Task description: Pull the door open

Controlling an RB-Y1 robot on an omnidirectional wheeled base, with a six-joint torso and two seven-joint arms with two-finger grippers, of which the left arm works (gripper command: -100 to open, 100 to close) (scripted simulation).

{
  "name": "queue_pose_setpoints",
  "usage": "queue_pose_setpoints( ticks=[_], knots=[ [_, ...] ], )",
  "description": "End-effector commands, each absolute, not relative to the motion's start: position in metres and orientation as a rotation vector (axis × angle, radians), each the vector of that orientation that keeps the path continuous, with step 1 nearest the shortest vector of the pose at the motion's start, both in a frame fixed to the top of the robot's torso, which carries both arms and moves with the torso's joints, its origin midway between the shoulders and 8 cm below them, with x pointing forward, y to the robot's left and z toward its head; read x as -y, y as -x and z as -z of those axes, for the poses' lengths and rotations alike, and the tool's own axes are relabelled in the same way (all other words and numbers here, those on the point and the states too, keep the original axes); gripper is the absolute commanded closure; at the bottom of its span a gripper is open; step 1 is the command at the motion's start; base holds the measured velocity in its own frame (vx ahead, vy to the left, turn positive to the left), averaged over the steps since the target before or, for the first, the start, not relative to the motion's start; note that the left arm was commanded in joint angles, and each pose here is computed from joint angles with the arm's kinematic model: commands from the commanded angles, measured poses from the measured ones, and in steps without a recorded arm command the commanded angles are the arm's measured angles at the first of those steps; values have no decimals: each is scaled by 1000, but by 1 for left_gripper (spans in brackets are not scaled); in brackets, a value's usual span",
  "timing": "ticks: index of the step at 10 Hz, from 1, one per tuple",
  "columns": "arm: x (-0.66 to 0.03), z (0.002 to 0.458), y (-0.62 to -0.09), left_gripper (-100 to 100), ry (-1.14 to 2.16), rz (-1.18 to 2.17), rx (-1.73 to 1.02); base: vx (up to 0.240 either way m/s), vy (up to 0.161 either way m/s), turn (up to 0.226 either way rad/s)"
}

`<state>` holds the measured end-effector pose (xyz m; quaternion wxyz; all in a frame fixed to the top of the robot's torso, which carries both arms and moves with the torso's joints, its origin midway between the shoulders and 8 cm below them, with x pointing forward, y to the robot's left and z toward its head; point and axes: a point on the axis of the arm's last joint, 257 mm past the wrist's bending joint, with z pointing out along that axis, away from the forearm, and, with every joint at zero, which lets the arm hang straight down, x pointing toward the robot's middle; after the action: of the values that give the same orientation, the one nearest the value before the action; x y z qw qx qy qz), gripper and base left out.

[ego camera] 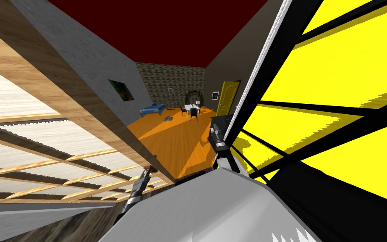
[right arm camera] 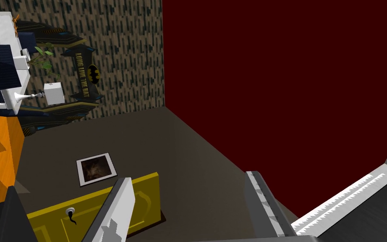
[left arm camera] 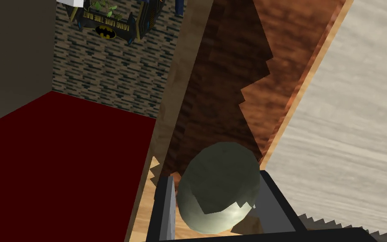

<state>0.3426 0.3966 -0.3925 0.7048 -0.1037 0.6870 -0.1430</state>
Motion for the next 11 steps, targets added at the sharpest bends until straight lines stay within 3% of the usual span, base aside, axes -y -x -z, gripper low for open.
queue_pose_setpoints(
  ticks=[1,11],
  knots=[
    [-396,392,-344,100,281,360,-1519,-36,22,-50],
    [-399,388,-357,100,535,558,-1441,-54,24,-62]
  ],
)
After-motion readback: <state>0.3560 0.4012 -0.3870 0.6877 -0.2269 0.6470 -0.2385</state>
